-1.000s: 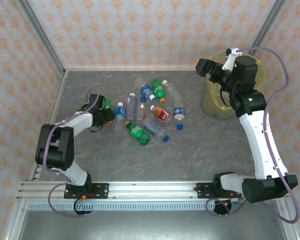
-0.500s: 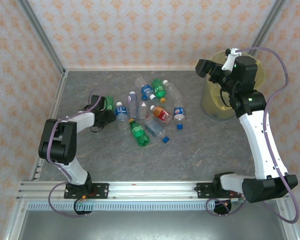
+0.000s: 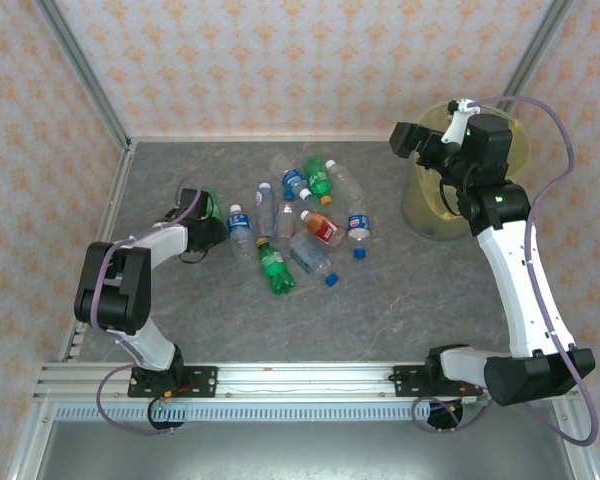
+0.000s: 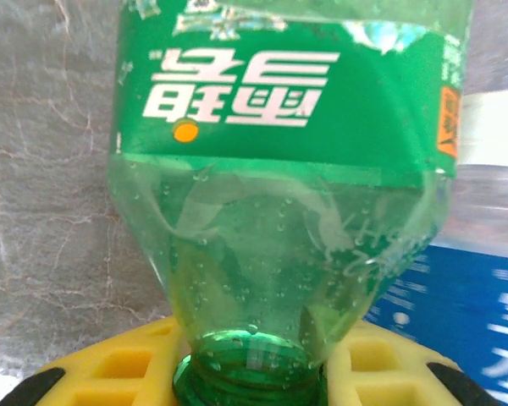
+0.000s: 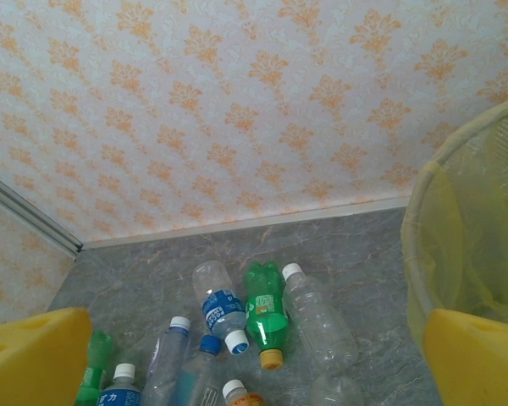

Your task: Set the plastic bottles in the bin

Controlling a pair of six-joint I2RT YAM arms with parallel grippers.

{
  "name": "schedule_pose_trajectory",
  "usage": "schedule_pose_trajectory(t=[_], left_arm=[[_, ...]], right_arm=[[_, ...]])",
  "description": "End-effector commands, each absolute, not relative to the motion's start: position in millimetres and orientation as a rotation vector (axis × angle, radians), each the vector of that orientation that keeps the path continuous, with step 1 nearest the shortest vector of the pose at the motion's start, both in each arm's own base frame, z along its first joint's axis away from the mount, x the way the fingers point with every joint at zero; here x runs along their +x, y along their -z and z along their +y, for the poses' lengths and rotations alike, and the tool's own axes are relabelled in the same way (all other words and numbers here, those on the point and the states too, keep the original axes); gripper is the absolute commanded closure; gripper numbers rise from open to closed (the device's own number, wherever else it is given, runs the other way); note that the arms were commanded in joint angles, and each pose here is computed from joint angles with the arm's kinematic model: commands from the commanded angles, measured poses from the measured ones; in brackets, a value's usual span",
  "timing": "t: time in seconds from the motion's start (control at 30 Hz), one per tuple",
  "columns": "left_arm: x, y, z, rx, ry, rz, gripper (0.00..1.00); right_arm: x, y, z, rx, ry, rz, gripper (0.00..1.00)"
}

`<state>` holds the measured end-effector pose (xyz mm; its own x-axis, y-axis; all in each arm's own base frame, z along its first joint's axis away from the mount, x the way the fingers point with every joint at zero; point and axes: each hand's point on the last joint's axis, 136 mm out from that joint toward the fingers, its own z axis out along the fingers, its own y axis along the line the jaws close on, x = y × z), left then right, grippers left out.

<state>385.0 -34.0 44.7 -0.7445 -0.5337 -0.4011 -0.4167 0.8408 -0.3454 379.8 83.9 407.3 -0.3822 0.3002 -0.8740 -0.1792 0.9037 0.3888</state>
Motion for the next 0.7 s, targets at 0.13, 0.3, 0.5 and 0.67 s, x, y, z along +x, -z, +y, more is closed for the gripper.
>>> schedule_pose_trajectory(t=[0.13,0.3,0.5,0.67], left_arm=[[401.1,-126.3,-38.2,-0.554,0.336,2.334,0.77],[406.5,-180.4,-78.8,-0.318,0.341,2.226,0.76],[403.2,-231.3,-143.4,-0.072,0.460,2.116,0.76],[393.0,-271.8,-190.4,0.081,0.566,2.007,0.76]], right_arm=[[374.0,-420.6,91.7,0.043,-0.548,1.848,0.00],[368.9,-432.2,100.3,0.015,-0.618,1.804,0.00],[361.5,-435.7,124.2,-0.065,-0.789,1.770,0.00],[351.7,-438.1,142.4,-0.131,-0.930,1.759,0.05]])
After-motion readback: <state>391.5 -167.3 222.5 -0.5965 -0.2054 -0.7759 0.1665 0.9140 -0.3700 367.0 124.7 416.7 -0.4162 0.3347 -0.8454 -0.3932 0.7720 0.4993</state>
